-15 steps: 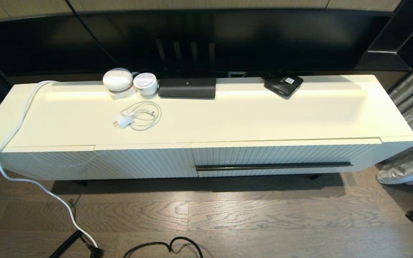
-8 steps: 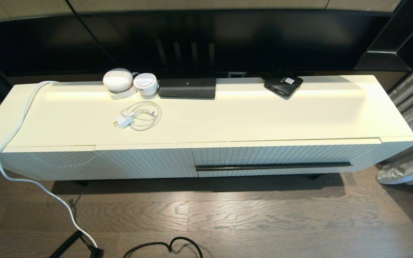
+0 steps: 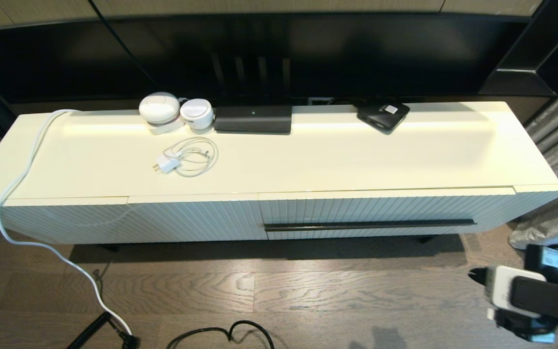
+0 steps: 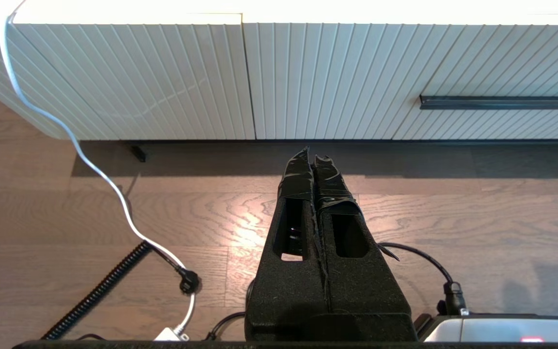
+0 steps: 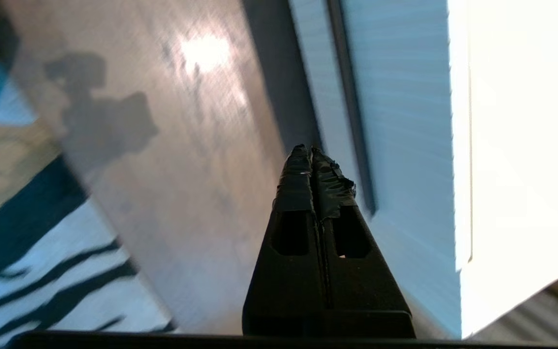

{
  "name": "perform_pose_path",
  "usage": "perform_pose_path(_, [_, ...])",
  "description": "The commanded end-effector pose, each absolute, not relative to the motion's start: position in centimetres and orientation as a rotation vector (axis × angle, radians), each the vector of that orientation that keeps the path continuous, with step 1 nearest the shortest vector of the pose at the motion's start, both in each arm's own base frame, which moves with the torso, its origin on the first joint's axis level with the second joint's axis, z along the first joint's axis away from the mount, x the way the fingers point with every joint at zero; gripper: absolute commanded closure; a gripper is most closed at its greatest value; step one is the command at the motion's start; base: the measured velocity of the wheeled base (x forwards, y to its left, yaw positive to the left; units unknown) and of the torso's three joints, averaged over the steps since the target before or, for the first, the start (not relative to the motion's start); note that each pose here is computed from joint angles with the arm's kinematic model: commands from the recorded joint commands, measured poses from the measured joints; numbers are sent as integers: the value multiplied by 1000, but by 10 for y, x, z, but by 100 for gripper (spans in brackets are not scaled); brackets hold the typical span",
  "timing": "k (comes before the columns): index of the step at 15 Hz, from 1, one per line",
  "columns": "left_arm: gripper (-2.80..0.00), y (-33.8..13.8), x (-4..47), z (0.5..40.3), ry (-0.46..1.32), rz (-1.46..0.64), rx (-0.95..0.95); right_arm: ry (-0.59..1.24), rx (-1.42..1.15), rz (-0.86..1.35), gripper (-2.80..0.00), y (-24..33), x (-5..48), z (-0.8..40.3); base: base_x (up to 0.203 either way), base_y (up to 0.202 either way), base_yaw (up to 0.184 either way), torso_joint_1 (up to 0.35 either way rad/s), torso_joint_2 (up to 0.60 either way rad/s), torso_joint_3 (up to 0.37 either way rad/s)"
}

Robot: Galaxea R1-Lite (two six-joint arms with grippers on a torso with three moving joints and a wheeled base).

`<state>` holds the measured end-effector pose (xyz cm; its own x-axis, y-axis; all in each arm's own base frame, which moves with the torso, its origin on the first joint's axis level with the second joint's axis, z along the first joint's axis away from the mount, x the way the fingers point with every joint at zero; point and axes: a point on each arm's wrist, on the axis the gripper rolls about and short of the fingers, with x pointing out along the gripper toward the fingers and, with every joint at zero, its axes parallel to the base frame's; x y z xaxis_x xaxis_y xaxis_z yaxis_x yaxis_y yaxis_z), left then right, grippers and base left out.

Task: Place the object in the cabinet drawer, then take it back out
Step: Open the drawer

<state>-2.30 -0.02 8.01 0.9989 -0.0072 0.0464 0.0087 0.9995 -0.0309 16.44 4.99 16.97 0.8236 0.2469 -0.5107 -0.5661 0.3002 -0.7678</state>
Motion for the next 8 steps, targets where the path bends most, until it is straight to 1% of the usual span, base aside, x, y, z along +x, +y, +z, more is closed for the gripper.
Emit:
perform_pose_path(1, [0,0,-23,80,-46,-7,-32,348,-1168,609,0,73,208,150,0,0,0,0,0,0])
perform_pose_path(4, [0,0,-23,80,-46,-8,-32,243,-1192,583,0,105,247,144,0,0,0,0,0,0])
perform_pose_path(6, [0,0,-23,80,-46,-8,-32,200,-1211,566,0,121,258,138,0,0,0,0,0,0])
perform_pose_path(8, [0,0,-23,80,-46,-7,-32,201,-1226,566,0,125,262,130,0,0,0,0,0,0])
